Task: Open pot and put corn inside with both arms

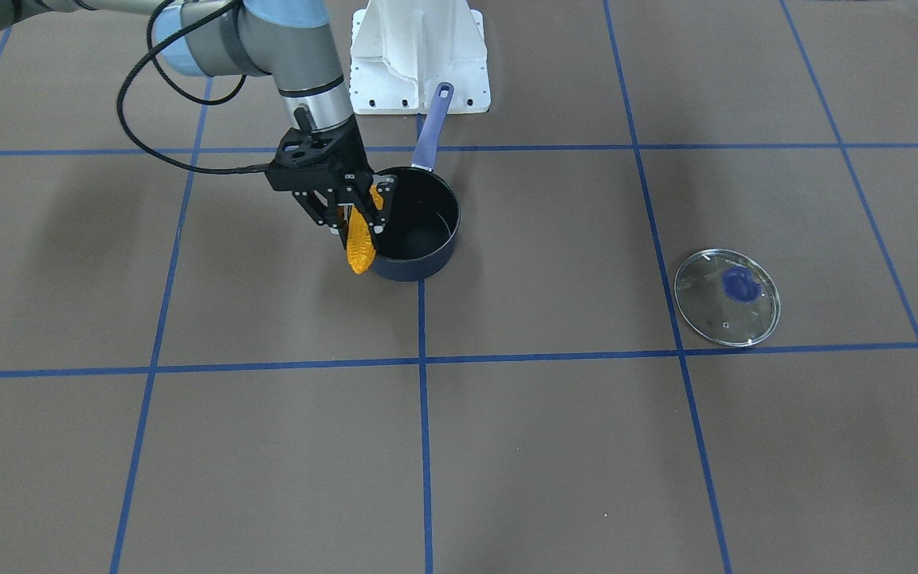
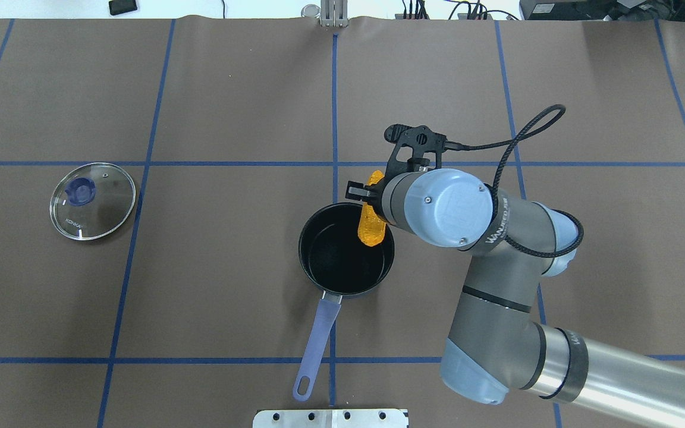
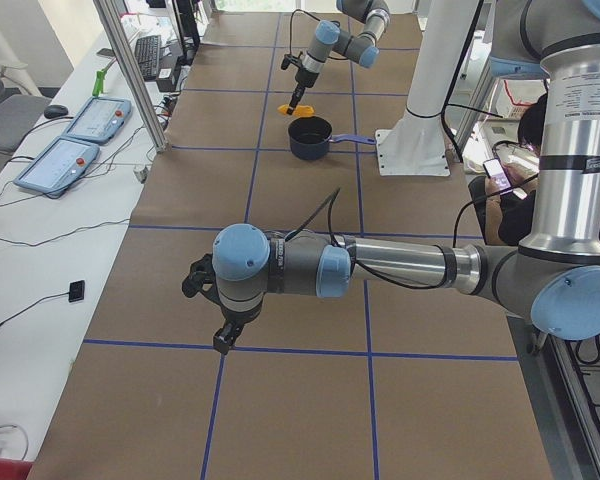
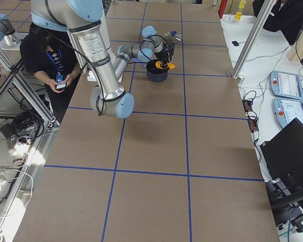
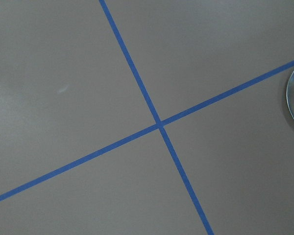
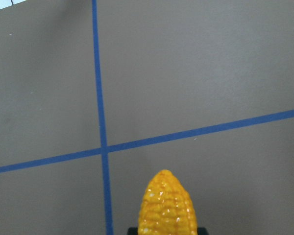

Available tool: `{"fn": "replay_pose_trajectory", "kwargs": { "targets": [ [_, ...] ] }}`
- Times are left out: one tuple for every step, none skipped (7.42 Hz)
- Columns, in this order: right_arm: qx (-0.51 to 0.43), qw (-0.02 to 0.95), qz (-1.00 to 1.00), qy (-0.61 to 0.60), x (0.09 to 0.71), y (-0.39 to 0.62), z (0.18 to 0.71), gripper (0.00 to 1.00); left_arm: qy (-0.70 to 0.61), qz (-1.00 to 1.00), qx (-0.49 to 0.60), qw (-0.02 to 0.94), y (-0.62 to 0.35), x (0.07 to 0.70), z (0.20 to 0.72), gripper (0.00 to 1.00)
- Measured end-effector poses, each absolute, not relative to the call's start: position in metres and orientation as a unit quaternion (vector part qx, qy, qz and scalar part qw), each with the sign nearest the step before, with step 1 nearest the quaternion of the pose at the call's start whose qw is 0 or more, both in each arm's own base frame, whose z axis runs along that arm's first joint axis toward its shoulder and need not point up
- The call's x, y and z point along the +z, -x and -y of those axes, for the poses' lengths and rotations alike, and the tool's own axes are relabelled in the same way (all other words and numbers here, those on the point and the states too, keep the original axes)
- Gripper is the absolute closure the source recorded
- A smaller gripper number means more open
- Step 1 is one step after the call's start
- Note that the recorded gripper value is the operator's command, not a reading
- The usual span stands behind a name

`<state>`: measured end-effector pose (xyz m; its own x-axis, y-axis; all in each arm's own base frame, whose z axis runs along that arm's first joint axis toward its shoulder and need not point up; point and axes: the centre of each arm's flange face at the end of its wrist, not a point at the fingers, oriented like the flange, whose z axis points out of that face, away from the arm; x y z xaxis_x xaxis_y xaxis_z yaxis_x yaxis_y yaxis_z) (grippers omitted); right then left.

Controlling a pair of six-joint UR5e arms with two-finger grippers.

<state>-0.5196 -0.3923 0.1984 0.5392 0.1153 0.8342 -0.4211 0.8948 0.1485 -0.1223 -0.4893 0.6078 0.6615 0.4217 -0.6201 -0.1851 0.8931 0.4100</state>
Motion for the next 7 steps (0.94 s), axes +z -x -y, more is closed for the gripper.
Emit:
{"fn": "replay_pose_trajectory", "kwargs": {
  "targets": [
    [0.148,0.863,0.453,-0.167,0.196,0.534,0.38,0.0,-0.161,-0.374,0.171,0.897,0.122,0.608,0.49,0.01],
    [0.145,0.863,0.453,-0.168,0.195,0.538,0.376,0.0,-0.164,-0.373,0.172,0.897,0.122,0.609,0.49,0.01],
    [0.149,0.863,0.452,-0.171,0.193,0.531,0.384,0.0,-0.166,-0.372,0.173,0.897,0.122,0.609,0.491,0.01],
    [0.152,0.864,0.449,-0.171,0.193,0.511,0.408,0.0,-0.167,-0.372,0.174,0.896,0.122,0.609,0.49,0.01],
    [0.144,0.871,0.439,-0.168,0.198,0.474,0.448,0.0,-0.167,-0.372,0.174,0.896,0.122,0.609,0.49,0.01],
    [0.117,0.885,0.42,-0.162,0.21,0.425,0.495,0.0,-0.167,-0.373,0.174,0.896,0.121,0.609,0.491,0.01],
    [0.07,0.904,0.394,-0.153,0.232,0.363,0.543,0.0,-0.166,-0.377,0.174,0.894,0.12,0.607,0.492,0.01]
  ]
}}
